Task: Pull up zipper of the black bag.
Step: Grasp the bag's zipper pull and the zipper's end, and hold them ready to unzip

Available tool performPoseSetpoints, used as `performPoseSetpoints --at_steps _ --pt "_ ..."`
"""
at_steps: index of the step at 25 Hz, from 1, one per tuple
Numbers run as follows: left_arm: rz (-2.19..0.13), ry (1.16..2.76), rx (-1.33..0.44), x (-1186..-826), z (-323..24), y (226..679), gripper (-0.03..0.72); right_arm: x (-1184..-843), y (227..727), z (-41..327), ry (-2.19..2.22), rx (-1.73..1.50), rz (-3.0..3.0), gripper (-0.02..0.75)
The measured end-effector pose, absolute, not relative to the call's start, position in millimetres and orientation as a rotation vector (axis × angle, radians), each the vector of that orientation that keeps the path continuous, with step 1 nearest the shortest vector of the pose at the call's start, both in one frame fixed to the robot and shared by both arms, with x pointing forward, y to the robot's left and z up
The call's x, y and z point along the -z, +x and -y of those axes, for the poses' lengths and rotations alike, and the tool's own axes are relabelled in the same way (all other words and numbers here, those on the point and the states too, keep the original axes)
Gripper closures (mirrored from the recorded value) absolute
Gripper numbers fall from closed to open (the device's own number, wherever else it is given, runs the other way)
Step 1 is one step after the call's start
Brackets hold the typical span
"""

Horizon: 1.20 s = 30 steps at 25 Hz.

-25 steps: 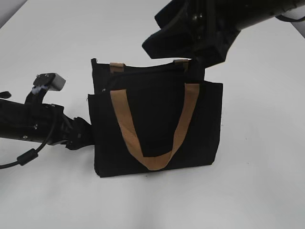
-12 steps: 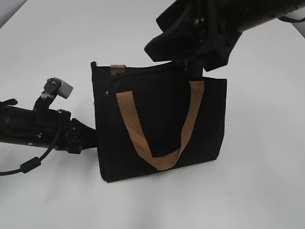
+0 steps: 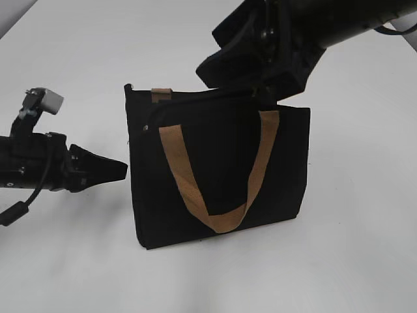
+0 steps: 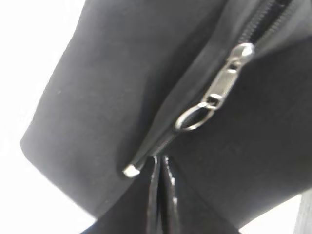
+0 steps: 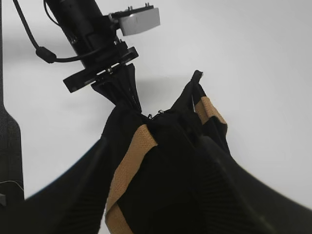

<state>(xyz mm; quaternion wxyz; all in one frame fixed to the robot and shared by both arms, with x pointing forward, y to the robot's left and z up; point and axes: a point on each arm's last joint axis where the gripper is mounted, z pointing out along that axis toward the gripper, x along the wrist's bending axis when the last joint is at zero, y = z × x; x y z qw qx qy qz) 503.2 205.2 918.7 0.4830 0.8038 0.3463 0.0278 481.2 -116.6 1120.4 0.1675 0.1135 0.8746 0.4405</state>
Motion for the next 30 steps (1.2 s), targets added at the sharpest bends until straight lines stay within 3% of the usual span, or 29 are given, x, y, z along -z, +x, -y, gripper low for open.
performPoseSetpoints --at_steps 8,10,14,16,26,28,30 --pt "-0.825 1.897 -0.029 -924 -207 502 0.679 -1116 485 115 0.334 -1.246 -2.497 0.305" --pt "-0.786 1.902 -0.031 -924 -204 501 0.572 -1116 485 115 0.334 -1.246 -2.497 0.305" --pt "-0.744 1.933 -0.048 -922 -201 500 0.252 -1116 485 115 0.335 -1.246 -2.497 0.305" --pt "-0.739 1.954 -0.049 -917 -200 500 0.218 -1116 485 115 0.335 -1.246 -2.497 0.305" --pt "-0.676 2.037 -0.089 -909 -177 524 0.342 -1116 484 115 0.332 -1.246 -2.503 0.305" --pt "-0.685 2.067 -0.099 -904 -175 525 0.426 -1116 484 115 0.332 -1.246 -2.503 0.305" --pt "-0.700 2.086 -0.107 -901 -176 526 0.563 -1117 484 115 0.331 -1.248 -2.500 0.305"
